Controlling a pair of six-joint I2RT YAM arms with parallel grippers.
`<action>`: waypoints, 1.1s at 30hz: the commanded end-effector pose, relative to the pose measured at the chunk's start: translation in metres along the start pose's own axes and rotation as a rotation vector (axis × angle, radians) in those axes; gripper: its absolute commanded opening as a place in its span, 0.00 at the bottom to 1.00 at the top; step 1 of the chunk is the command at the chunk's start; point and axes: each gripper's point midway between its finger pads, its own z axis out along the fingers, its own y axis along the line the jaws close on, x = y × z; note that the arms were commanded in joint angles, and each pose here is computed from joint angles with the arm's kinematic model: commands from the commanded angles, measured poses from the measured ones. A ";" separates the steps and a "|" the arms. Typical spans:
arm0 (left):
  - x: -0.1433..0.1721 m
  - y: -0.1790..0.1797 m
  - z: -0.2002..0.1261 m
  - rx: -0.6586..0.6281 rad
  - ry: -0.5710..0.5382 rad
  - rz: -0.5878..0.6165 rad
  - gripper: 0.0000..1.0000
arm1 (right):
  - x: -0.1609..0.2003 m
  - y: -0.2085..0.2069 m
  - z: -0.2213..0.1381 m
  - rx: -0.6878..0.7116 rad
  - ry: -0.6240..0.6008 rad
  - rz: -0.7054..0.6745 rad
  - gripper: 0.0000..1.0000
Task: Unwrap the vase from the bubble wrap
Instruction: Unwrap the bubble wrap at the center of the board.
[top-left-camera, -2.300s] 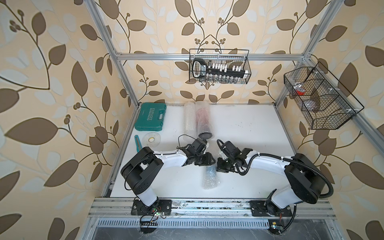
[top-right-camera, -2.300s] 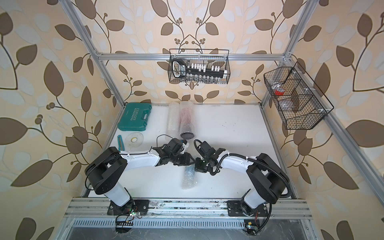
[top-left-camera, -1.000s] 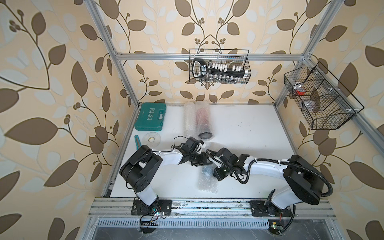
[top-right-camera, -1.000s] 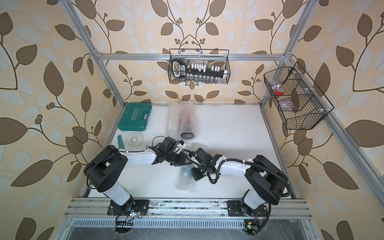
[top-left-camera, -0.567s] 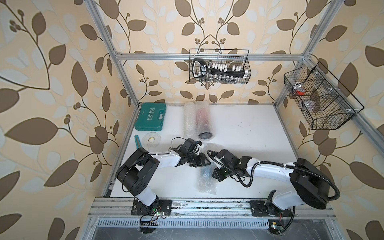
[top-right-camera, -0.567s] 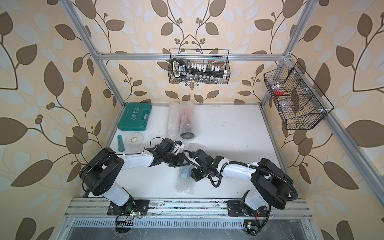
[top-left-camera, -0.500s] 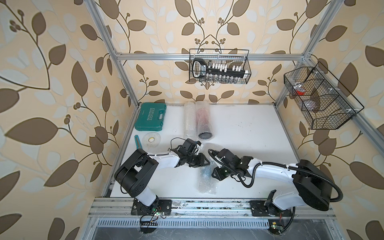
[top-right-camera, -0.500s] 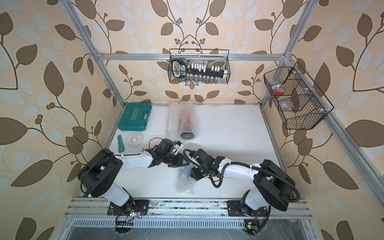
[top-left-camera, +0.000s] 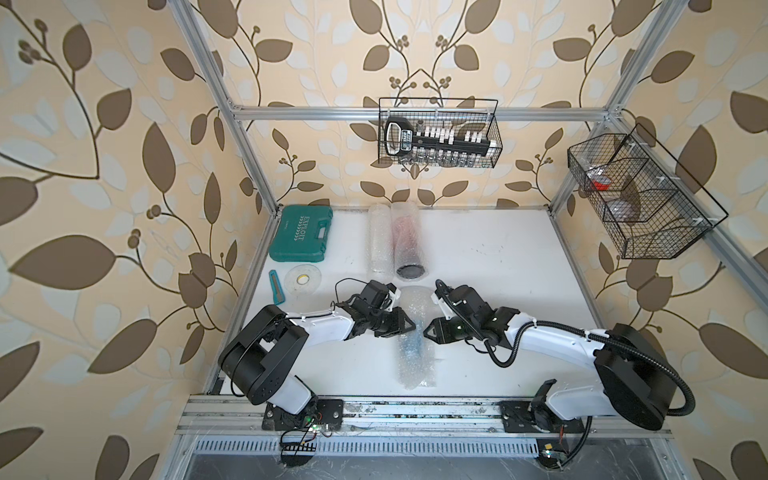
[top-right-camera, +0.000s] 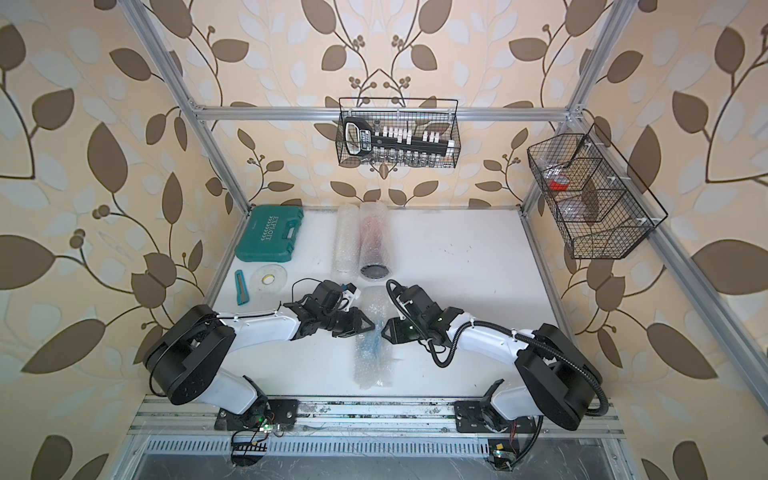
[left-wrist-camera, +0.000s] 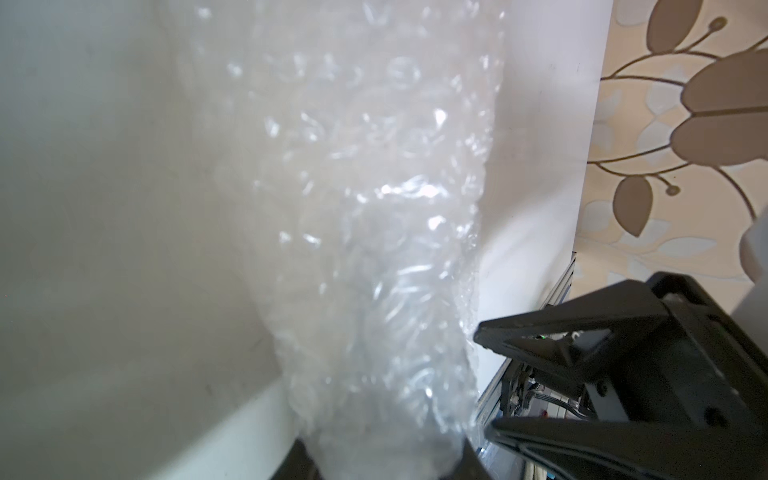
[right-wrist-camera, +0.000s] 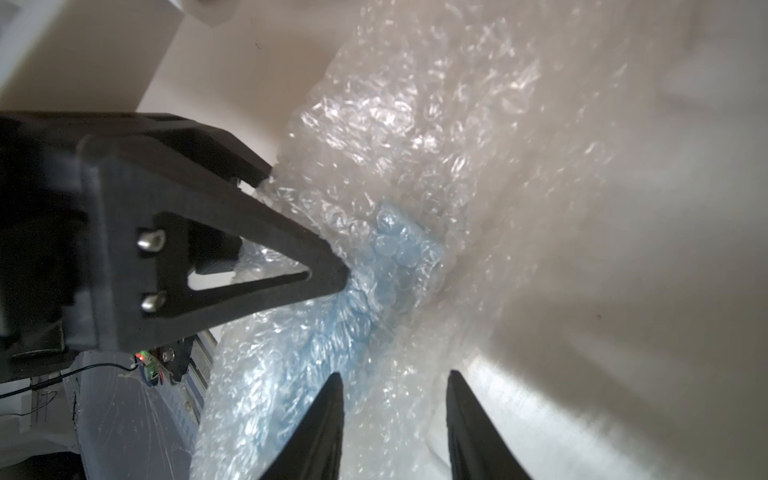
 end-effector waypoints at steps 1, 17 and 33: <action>0.014 0.039 0.000 -0.136 0.018 -0.074 0.30 | -0.006 -0.003 0.007 0.009 -0.002 0.037 0.43; 0.014 0.036 -0.004 -0.128 0.010 -0.051 0.30 | 0.004 -0.015 0.026 0.001 0.028 0.139 0.37; 0.010 0.008 -0.020 -0.029 -0.033 0.013 0.55 | -0.001 -0.013 0.022 0.009 0.013 0.103 0.00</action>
